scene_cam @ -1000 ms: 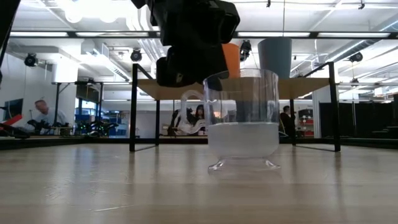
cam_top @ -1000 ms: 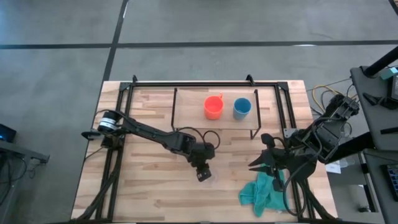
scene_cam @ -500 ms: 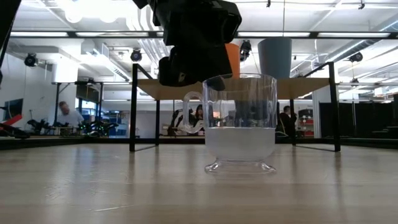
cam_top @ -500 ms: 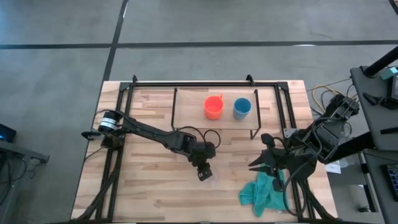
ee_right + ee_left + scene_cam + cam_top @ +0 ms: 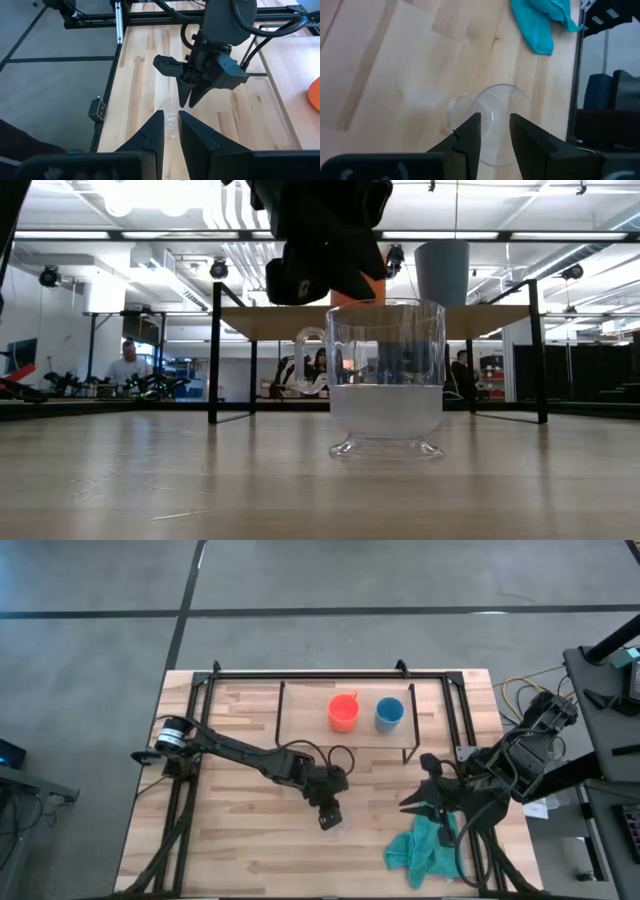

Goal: Stack small to large cups/mugs on shelf
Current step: Put the transparent mug on the shelf, then return to Home Position

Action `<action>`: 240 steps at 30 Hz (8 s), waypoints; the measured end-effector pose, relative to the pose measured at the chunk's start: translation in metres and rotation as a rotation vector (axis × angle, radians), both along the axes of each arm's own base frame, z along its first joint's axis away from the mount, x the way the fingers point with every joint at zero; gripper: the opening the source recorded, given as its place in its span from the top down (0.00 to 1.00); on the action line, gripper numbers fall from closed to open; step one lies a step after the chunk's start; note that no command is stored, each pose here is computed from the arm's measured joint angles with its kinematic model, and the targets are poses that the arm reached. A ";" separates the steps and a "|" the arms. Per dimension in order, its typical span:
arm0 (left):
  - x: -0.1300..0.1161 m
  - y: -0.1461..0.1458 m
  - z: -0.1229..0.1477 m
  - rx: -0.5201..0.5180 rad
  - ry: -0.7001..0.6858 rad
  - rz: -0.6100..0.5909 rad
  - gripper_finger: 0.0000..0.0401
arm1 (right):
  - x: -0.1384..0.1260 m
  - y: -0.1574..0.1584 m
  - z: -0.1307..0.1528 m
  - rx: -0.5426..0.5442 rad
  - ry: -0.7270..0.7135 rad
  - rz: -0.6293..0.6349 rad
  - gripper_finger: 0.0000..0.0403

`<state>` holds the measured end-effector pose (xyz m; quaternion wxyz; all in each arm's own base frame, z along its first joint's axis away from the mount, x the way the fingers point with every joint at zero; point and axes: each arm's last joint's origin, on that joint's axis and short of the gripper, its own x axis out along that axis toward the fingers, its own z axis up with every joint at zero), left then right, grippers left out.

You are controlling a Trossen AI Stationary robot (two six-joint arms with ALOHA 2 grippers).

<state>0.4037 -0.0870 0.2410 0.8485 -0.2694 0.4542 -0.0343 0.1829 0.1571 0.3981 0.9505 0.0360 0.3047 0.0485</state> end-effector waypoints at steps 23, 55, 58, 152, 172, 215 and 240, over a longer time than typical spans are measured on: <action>-0.005 0.003 -0.018 0.092 0.053 -0.068 0.78 | 0.000 0.000 0.000 -0.001 0.000 -0.002 0.87; 0.004 -0.007 -0.041 0.066 0.084 -0.076 0.78 | 0.000 -0.001 0.000 -0.007 -0.011 -0.025 0.87; 0.004 -0.006 -0.042 0.067 0.088 -0.075 0.82 | 0.000 -0.001 0.000 -0.008 -0.011 -0.025 0.87; -0.079 0.193 0.150 0.397 0.148 0.250 0.78 | 0.005 0.001 -0.013 -0.036 -0.030 -0.065 0.87; -0.173 0.159 0.244 0.320 -0.251 0.332 0.78 | 0.005 0.001 -0.014 -0.044 -0.027 -0.060 0.87; -0.337 0.108 0.263 0.356 -0.495 0.448 0.78 | -0.113 -0.110 0.109 0.152 -0.551 0.034 0.87; -0.397 0.088 0.155 0.271 -0.691 0.544 0.78 | -0.139 -0.138 0.018 0.281 -0.600 -0.056 0.87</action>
